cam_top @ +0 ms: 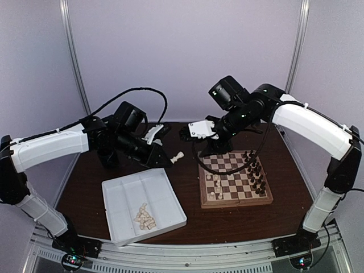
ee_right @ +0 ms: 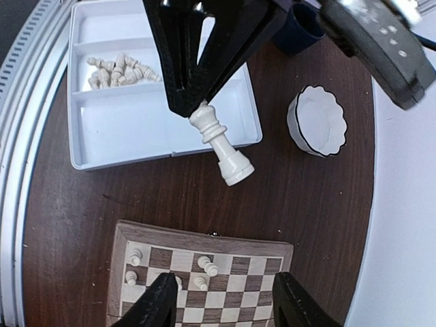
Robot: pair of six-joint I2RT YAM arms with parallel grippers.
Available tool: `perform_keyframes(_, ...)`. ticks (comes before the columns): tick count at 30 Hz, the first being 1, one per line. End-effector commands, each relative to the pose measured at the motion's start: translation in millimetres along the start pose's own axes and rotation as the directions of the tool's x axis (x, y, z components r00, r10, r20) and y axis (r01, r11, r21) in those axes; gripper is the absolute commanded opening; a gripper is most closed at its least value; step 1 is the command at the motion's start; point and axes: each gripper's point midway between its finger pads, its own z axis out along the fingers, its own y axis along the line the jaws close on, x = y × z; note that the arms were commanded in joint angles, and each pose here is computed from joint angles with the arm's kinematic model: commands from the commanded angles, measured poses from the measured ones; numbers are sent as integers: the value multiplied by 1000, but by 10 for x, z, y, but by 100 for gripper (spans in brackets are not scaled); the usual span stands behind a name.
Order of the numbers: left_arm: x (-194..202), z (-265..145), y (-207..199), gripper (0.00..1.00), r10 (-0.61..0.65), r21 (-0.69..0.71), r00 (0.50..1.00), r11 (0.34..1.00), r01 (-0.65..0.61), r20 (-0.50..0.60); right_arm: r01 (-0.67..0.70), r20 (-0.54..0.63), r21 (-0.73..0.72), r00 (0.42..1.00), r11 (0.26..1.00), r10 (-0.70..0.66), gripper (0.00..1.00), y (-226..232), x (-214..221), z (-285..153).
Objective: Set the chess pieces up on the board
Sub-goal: Pass from the left arm to the right
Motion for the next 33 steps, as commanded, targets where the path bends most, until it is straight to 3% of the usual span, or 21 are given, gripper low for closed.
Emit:
perform_keyframes(1,-91,-47,-243,0,-36,126,999,991,37,-12,158,-134,22,979,987,-153,51,26,38,144)
perform_keyframes(12,-104,-38,-419,0,-72,225,996,971,83,-56,233,-145,8,962,972,-229,51,245,-215,451)
perform_keyframes(18,-87,-9,-453,0,-76,254,994,963,93,-74,208,-129,23,970,978,-204,45,245,-286,523)
perform_keyframes(27,-63,29,-460,0,-93,267,991,957,116,-98,202,-145,89,971,975,-188,50,118,-301,548)
perform_keyframes(33,-122,-9,-462,0,-78,255,995,963,92,-67,203,-135,34,971,979,-196,29,233,-274,572)
